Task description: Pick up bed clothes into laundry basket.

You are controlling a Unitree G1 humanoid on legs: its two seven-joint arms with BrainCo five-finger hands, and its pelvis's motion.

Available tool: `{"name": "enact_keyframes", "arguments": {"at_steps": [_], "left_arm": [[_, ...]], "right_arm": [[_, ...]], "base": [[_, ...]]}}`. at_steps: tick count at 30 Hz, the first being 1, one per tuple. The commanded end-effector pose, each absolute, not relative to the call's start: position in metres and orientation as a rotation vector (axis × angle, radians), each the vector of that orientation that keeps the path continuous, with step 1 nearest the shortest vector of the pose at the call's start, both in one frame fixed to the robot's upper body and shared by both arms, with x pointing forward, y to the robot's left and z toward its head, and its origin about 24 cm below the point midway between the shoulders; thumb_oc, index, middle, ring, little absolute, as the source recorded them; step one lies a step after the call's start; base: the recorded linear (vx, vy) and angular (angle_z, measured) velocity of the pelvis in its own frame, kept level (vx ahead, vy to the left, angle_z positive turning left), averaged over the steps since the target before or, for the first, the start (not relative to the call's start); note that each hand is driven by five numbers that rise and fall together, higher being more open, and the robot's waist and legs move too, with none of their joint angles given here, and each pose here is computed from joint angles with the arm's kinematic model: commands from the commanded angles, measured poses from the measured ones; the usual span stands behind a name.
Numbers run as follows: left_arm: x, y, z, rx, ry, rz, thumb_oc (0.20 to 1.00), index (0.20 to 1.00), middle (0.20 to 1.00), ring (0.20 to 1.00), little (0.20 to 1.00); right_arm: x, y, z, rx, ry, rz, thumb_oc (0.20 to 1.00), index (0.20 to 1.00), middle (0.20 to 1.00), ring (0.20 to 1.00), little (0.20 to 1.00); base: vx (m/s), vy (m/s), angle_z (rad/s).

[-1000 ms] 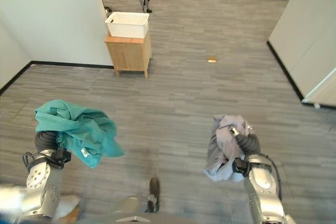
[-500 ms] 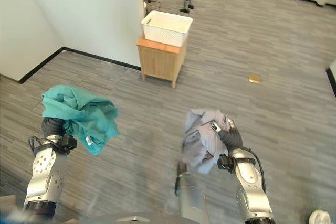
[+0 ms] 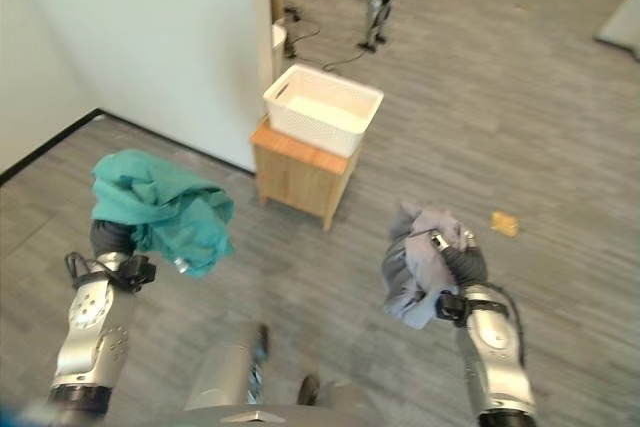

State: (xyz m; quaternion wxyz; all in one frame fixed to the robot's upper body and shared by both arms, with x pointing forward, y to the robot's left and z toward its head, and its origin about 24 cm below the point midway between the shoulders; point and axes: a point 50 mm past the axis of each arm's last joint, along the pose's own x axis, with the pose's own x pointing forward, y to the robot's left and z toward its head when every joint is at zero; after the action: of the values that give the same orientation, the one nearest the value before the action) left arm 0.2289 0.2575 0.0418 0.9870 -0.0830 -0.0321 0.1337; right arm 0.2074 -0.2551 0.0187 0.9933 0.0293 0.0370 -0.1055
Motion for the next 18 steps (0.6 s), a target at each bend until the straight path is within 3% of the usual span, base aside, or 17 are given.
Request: {"name": "enact_keyframes", "arguments": {"at_steps": [1,7,18], "left_arm": [[0.24,0.249,0.064,-0.163,-0.176,0.202,0.2,0.2,0.2,0.2,0.2],[0.234,0.25,0.061,-0.144,-0.169,0.203,0.2,0.2,0.2,0.2,0.2],[0.236,0.258,0.077,-0.097,-0.217,0.22,0.2,0.2,0.2,0.2,0.2]], "right_arm": [[0.224,-0.268,0.074,-0.019,-0.172,-0.195,0.2,0.2,0.2,0.2,0.2],[0.228,-0.266,0.077,-0.076,-0.163,-0.148,0.2,0.2,0.2,0.2,0.2],[0.244,-0.253,0.083,-0.092,-0.205,-0.148,0.2,0.2,0.2,0.2,0.2]], "base": [[0.28,0.064,-0.71],[0.4,0.062,-0.14],[0.22,0.144,-0.09]]}}
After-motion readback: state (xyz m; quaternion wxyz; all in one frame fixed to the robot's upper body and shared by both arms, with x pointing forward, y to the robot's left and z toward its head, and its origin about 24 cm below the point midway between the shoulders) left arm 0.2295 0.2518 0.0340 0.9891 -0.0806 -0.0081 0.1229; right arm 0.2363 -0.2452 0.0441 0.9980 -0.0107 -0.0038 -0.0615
